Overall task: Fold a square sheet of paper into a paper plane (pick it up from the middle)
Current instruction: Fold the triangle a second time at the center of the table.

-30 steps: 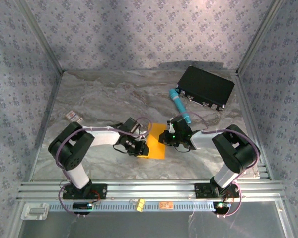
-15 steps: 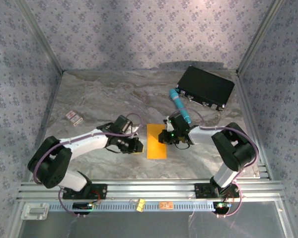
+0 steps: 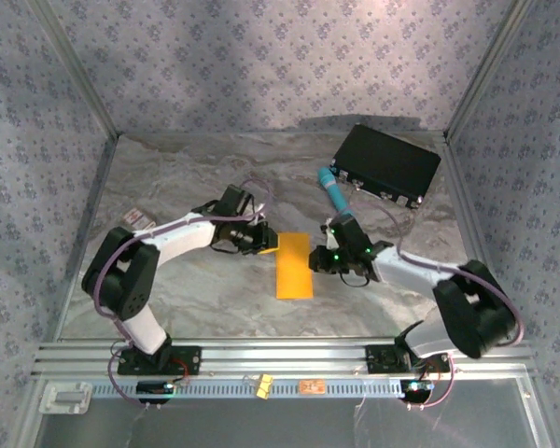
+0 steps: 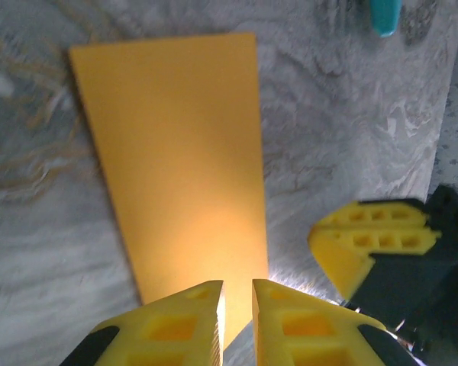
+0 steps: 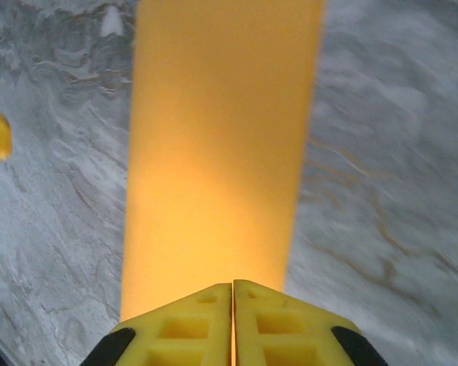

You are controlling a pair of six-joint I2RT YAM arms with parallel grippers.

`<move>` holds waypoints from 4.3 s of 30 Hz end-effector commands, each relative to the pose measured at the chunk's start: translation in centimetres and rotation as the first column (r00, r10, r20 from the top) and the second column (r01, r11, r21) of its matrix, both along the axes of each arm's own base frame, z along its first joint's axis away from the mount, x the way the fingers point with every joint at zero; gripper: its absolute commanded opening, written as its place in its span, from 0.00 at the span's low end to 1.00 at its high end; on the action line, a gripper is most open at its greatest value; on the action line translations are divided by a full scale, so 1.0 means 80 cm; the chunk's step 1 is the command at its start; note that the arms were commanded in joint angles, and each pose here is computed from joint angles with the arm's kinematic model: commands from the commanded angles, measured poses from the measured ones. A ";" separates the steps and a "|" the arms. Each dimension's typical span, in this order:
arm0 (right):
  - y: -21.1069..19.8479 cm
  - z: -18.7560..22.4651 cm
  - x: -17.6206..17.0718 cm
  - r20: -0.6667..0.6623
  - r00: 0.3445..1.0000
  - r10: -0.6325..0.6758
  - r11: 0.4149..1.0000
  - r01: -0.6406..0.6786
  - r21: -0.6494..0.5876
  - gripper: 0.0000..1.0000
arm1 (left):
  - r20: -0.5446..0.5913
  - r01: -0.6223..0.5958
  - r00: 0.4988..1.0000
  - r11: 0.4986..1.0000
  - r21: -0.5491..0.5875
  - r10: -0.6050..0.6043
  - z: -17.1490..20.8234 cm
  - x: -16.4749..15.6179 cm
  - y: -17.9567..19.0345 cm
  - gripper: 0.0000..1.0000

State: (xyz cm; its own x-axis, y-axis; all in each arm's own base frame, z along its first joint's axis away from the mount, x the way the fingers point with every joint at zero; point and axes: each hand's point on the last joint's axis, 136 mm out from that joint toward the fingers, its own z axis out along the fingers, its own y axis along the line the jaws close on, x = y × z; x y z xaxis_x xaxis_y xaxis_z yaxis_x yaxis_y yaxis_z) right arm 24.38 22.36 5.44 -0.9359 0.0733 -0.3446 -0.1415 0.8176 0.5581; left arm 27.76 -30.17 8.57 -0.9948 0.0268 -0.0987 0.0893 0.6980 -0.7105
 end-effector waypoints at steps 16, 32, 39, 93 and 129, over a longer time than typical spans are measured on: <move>-0.019 0.000 -0.037 -0.097 0.970 -0.223 0.966 0.234 0.113 0.28 | -0.043 0.076 0.996 0.997 -0.019 -0.076 -0.043 0.058 -0.029 0.17; 0.015 -0.028 -0.058 -0.239 0.958 -0.160 0.972 0.196 0.133 0.42 | -0.113 0.104 0.989 0.993 0.051 -0.098 -0.100 0.031 -0.006 0.16; 0.028 -0.018 -0.055 -0.225 0.966 -0.131 0.965 0.176 0.195 0.42 | -0.109 0.100 0.990 0.994 0.047 -0.095 -0.097 0.034 -0.006 0.16; 0.014 -0.018 0.021 -0.159 0.957 -0.242 0.932 0.275 0.237 0.05 | 0.185 0.082 0.979 0.997 -0.003 -0.080 0.030 0.057 -0.026 0.58; 0.033 0.004 0.030 -0.150 0.988 -0.034 0.968 0.070 0.240 0.20 | 0.345 -0.043 0.938 0.999 0.016 0.035 0.047 0.011 0.032 0.64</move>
State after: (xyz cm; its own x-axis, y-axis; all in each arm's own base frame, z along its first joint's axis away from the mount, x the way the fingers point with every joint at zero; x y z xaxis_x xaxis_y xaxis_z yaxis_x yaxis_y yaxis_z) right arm 26.67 24.81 5.71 -0.9665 0.1766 -0.1864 -0.0148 0.6864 0.7271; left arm 28.97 -27.34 11.39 -0.9160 -0.0108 -0.4011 0.2633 0.7380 -0.6213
